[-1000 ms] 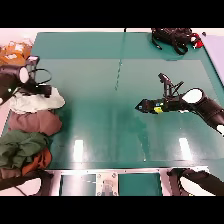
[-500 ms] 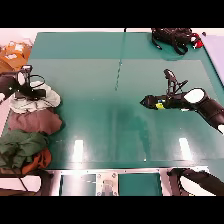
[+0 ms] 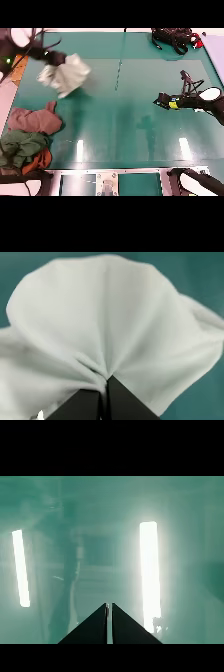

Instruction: Fold the shirts.

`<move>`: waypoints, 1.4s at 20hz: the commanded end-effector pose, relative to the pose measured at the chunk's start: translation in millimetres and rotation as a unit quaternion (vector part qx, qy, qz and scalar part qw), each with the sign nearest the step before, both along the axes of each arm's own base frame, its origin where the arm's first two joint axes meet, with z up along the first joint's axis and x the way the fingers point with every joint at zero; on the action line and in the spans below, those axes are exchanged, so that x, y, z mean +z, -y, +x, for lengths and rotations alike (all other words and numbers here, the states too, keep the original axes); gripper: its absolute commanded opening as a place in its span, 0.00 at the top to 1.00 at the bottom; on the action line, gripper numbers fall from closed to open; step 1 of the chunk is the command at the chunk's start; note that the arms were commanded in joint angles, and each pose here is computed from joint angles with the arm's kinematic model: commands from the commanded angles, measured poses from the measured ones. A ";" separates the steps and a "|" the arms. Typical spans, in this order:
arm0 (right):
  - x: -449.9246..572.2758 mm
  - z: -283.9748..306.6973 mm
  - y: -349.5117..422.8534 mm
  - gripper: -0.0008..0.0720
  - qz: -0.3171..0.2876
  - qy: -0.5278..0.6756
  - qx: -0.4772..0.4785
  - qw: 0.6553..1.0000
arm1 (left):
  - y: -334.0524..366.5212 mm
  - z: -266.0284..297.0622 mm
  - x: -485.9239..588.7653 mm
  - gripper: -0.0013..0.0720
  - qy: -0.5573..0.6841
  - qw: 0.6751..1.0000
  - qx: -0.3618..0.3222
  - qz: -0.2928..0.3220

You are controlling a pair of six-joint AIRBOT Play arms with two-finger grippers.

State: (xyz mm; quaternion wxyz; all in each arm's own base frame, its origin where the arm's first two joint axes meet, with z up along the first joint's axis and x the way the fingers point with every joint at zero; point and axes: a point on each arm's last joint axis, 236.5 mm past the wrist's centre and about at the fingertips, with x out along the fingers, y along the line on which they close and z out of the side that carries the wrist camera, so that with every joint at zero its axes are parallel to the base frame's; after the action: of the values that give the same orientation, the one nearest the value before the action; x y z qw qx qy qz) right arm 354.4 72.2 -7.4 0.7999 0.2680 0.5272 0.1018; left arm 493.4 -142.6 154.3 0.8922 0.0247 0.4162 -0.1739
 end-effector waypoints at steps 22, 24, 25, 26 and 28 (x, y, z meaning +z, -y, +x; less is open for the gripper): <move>-78.7 17.4 55.5 0.37 0.035 -0.093 -0.078 0.992 | 94.3 7.7 -144.0 0.04 -0.121 0.983 -0.035 -0.136; -86.4 31.5 53.8 0.37 0.048 -0.099 -0.083 0.990 | 119.8 8.6 -170.0 0.04 -0.142 0.974 -0.045 -0.173; -87.5 41.2 52.7 0.39 0.052 -0.097 -0.082 0.991 | 131.9 9.3 -180.0 0.04 -0.146 0.970 -0.050 -0.189; -88.0 52.1 50.7 0.41 0.052 -0.094 -0.077 0.991 | 141.8 11.9 -189.5 0.04 -0.146 0.967 -0.050 -0.202; -87.7 75.2 45.1 0.41 0.049 -0.083 -0.063 0.993 | 155.7 18.4 -203.3 0.08 -0.139 0.965 -0.042 -0.218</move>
State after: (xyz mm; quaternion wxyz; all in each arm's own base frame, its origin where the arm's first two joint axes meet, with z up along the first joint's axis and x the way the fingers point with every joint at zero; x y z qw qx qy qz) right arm 401.6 21.3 -89.5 0.7399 0.3497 0.5730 0.0438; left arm 499.0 -276.1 -30.2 0.7975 -0.1370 0.5087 -0.2939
